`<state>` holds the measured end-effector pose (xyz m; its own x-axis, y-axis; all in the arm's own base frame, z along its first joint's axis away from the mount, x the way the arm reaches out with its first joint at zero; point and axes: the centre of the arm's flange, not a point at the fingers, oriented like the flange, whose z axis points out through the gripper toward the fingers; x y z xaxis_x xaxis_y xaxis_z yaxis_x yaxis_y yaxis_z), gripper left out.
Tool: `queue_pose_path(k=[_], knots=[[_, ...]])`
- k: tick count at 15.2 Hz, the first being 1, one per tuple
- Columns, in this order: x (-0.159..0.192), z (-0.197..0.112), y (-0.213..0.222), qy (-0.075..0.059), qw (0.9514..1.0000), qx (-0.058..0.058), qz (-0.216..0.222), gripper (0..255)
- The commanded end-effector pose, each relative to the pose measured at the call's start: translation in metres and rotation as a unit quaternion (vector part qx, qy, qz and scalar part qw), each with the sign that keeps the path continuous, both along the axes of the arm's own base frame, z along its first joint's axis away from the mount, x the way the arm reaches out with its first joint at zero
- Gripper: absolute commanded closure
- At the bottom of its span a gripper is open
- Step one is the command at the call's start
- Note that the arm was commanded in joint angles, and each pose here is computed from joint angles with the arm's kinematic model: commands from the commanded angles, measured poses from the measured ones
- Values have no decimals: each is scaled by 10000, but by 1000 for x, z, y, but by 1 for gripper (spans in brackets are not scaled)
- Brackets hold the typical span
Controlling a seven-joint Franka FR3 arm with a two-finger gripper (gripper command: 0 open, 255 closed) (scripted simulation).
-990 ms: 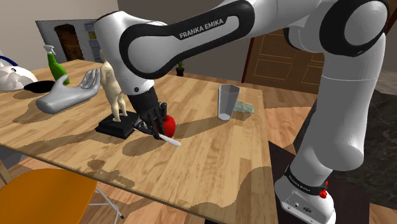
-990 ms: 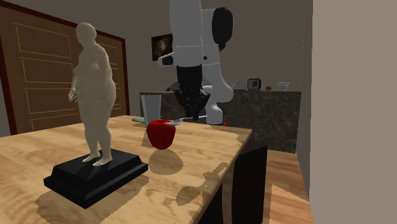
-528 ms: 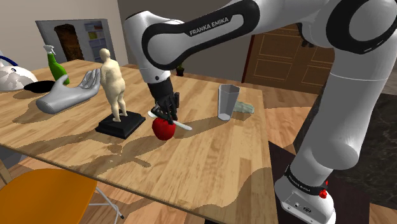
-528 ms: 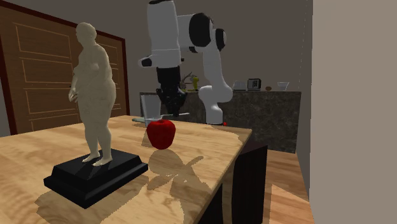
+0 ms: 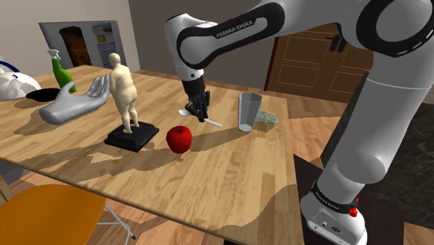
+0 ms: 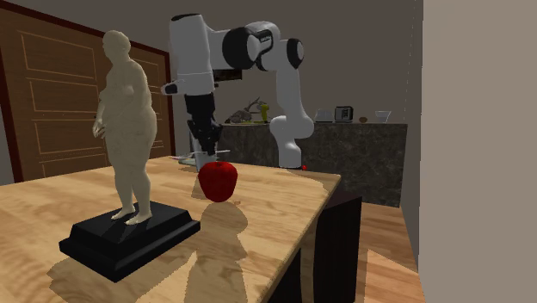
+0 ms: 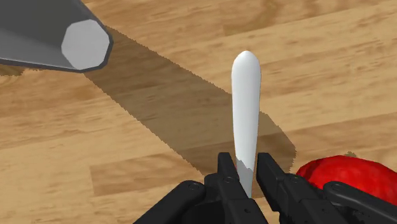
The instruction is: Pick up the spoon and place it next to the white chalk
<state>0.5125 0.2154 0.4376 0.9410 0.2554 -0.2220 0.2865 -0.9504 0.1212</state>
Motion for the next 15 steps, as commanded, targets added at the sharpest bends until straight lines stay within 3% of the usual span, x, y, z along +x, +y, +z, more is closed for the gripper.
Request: queue_pose_path(k=[1,15], knots=[[10,-1,-26,1,10000,1,9,255],[74,0,-199,1,10000,1,9,255]])
